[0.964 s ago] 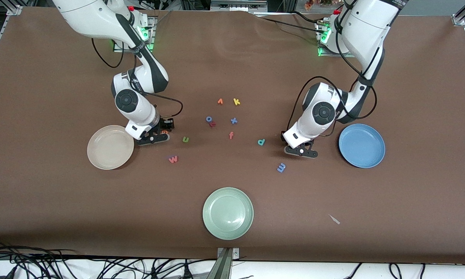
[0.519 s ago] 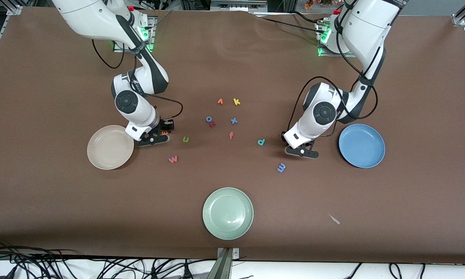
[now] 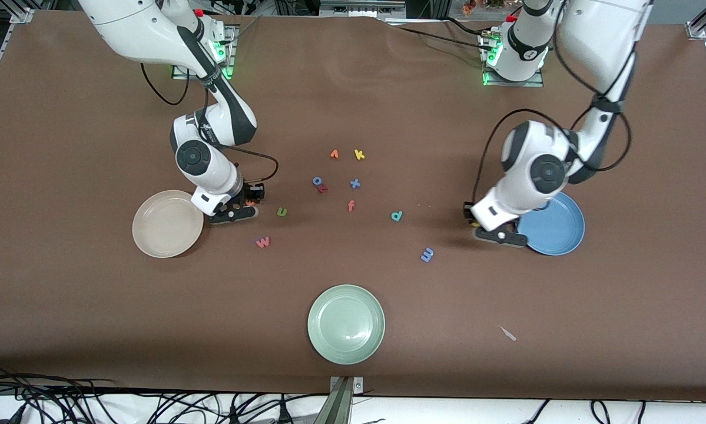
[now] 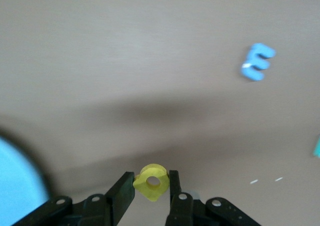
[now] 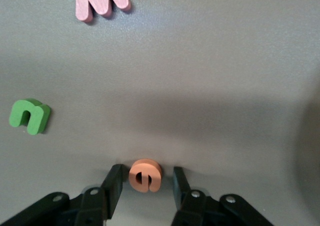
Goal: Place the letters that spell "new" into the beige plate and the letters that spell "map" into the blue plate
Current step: 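Drop yellow D on blue plate while the right gripper carries orange e, then release orange e on the beige plate while the left gripper reaches teal P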
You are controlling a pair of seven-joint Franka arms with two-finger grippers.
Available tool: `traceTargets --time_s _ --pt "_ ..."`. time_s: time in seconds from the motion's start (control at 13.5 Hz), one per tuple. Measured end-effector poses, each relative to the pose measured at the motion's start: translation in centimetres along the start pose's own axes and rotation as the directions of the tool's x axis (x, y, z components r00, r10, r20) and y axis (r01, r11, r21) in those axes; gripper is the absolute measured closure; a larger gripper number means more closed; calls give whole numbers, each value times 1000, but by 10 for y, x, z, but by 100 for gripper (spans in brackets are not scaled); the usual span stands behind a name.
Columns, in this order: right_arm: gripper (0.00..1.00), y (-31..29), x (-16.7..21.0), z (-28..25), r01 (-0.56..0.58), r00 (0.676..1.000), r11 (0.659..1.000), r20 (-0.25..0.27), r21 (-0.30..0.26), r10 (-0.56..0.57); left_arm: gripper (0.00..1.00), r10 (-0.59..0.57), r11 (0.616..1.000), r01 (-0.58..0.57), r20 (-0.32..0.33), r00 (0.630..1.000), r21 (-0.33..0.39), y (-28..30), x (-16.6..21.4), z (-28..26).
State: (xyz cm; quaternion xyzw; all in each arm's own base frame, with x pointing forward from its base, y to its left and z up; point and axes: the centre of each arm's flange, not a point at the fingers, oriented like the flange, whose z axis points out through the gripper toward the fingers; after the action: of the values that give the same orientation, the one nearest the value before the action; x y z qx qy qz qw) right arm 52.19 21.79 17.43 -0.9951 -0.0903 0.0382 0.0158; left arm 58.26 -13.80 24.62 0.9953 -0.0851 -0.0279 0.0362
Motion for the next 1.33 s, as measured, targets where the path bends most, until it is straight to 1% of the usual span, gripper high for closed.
traceTargets --time_s 0.07,0.15,0.22,0.44,0.52,0.59,0.67,0.82,0.89,0.96,1.11,1.26,1.33 --pt "57 1 0 0 -1 1000 1000 -1 0 1 66 13 1000 -13 3 1000 0 -25 -5 -3" --pt "57 1 0 0 -1 1000 1000 0 0 1 66 29 1000 -29 12 1000 -1 -51 -12 -2" --pt "63 1 1 -1 -2 1000 1000 -1 0 2 66 46 999 -46 22 999 -5 -74 -19 1" --pt "65 1 1 -1 -2 1000 1000 -2 0 2 68 66 998 -66 44 997 -17 -124 -35 9" --pt "69 1 1 -2 -1 1000 1000 -3 0 1 62 69 997 -68 46 997 -18 -129 -37 10" --pt "69 0 1 -2 0 1000 1000 -3 0 0 53 70 997 -70 47 996 -19 -128 -38 10" --pt "71 0 1 -3 0 1000 1000 -3 0 0 45 75 997 -75 46 996 -20 -125 -37 10" --pt "71 0 1 -3 0 1000 1000 -3 0 0 26 87 996 -86 42 995 -21 -118 -35 10" --pt "71 0 2 -3 0 1000 1000 0 0 0 19 92 996 -92 39 995 -20 -115 -34 9" --pt "71 -1 5 -5 -1 1000 1000 7 -2 1 19 103 995 -103 36 994 -20 -109 -33 8" --pt "71 2 18 -21 -8 999 1000 47 -11 8 19 146 989 -146 14 989 -22 -75 -25 4" --pt "71 14 36 -46 -10 996 1000 89 -22 11 19 197 979 -198 -18 980 -50 -13 -18 3" --pt "71 25 44 -57 0 995 1000 101 -23 2 19 236 970 -237 -40 971 -50 24 -15 4"
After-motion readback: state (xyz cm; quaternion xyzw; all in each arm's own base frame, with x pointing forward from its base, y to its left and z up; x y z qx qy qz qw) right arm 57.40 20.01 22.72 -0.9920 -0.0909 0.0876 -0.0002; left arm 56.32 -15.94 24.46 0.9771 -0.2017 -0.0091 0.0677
